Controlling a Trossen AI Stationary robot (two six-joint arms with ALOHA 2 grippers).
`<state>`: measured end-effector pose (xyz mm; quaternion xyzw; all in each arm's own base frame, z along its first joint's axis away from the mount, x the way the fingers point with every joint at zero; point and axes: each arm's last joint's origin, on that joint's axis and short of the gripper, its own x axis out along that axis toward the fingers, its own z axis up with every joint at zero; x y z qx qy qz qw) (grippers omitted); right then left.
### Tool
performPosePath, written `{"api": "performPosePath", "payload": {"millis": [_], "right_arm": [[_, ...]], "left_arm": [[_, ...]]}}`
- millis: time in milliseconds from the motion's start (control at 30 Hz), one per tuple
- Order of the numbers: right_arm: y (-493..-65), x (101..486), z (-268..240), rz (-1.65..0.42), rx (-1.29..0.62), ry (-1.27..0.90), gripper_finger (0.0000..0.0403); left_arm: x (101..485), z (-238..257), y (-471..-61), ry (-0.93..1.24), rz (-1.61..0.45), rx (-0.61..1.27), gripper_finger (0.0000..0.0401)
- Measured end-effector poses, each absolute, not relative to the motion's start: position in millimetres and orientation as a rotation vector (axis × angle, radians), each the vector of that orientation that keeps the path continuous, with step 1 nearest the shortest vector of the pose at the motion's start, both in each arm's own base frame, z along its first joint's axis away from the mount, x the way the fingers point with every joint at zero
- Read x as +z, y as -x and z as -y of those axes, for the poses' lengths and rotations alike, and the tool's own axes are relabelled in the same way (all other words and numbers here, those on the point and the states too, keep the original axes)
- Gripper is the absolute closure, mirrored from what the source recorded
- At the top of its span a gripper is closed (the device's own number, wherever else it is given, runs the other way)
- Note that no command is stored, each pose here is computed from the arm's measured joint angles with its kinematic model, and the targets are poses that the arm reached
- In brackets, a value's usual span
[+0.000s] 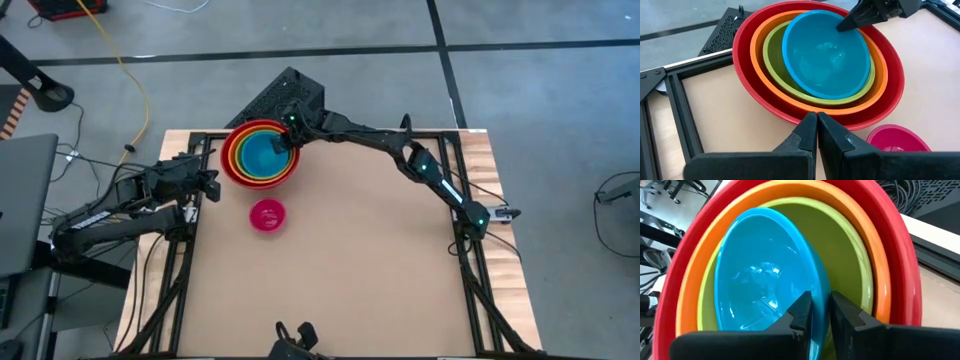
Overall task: Nest bowls inside each other
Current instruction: Stack the blue bowl on top of the green bowl, then stack the pink bowl on top of the blue bowl
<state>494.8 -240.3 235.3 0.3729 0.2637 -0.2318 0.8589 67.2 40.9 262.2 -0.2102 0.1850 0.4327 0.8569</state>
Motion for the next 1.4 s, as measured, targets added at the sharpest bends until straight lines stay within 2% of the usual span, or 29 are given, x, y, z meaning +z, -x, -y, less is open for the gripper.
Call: {"api": "performPosePath", "payload": {"millis": [267,600,767,1167,1400], "right_arm": [[-492.2,233.8,238.9,-0.593,-0.49,-0.786,0.0324],[-492.4,235.5,238.4,-0.594,-0.445,-0.802,0.022],[-490.1,243.5,239.1,-0.603,-0.443,-0.804,0.019],[-469.1,274.5,238.0,-0.642,-0.445,-0.767,0.0182],[-461.1,303.8,209.8,-0.694,-0.244,-0.761,0.0182]], "left_arm": [[262.2,-40.8,-67.2,0.442,-0.389,0.908,0.0401],[262.2,-40.7,-67.3,0.444,-0.391,0.902,0.0401],[262.2,-40.7,-67.3,0.444,-0.391,0.902,0.0401],[262.1,-40.5,-67.6,0.447,-0.393,0.893,0.0401],[262.1,-40.1,-68.0,0.454,-0.396,0.875,0.0401]]}}
